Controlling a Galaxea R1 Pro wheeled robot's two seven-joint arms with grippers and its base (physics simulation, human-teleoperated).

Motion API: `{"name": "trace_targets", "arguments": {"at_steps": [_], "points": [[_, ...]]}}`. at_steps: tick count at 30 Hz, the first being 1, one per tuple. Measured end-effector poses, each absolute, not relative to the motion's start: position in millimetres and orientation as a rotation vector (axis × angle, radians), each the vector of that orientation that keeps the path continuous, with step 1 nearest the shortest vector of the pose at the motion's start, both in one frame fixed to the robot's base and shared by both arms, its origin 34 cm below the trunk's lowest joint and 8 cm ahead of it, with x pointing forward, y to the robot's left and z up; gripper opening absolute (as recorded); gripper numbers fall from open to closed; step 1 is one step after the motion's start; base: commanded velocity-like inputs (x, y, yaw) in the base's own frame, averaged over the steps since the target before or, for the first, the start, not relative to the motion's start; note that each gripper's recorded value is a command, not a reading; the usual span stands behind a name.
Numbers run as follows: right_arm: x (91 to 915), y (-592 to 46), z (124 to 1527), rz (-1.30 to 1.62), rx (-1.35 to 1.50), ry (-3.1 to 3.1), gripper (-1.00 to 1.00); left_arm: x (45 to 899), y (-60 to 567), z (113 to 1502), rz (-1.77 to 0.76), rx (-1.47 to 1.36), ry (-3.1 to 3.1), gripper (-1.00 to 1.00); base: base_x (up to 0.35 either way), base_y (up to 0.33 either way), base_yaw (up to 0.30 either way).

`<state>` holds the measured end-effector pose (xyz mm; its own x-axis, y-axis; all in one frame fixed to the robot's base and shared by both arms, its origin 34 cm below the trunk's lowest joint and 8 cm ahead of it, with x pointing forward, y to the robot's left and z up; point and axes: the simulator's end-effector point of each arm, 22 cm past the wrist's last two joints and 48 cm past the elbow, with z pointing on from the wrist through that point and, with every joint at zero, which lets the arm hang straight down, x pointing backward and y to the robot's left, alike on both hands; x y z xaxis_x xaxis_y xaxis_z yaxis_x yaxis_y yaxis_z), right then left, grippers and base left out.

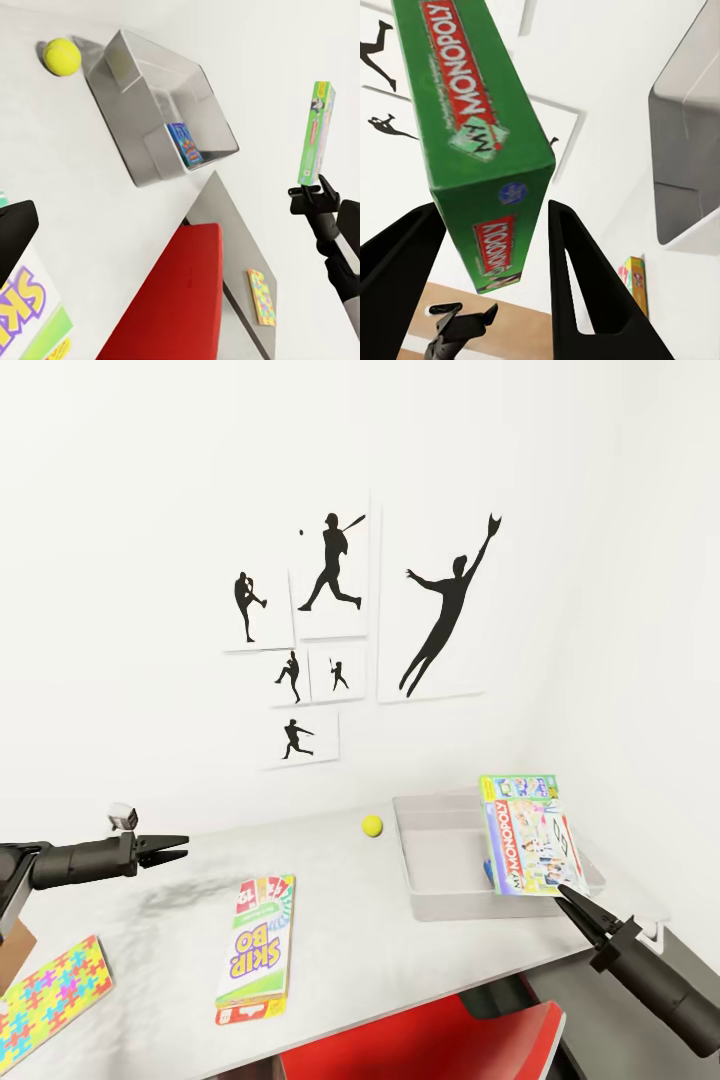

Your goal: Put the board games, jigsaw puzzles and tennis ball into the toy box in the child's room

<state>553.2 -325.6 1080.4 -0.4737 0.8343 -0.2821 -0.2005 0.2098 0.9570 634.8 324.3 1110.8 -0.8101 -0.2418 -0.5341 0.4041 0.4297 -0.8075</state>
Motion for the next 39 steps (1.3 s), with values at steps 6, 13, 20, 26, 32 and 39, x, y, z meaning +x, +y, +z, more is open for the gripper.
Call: {"name": "trace_targets", "arguments": {"at_steps": [6, 13, 20, 26, 32, 39], "points": [[555, -327, 1080, 1.421, 0.618, 1.585, -1.0, 635, 324, 1111, -1.41, 0.136, 2.09, 1.0, 0.0, 0.0, 0.0], [584, -328, 1097, 1.38, 0.599, 1.596, -1.0, 635, 324, 1111, -1.41, 0.136, 2.089, 1.0, 0.0, 0.0, 0.0], [616, -302, 1103, 1.359, 0.556, 1.672, -1.0, 635, 324, 1111, -1.41, 0.135, 2.089, 1.0, 0.0, 0.0, 0.0], [646, -298, 1101, 1.313, 0.582, 1.724, -1.0, 635, 323, 1111, -1.412, 0.135, 2.089, 1.0, 0.0, 0.0, 0.0], [674, -283, 1093, 1.181, 0.568, 1.875, -1.0, 635, 323, 1111, -1.412, 0.135, 2.089, 1.0, 0.0, 0.0, 0.0], [684, -278, 1086, 1.15, 0.592, 1.914, -1.0, 635, 323, 1111, -1.412, 0.135, 2.089, 1.0, 0.0, 0.0, 0.0]]}}
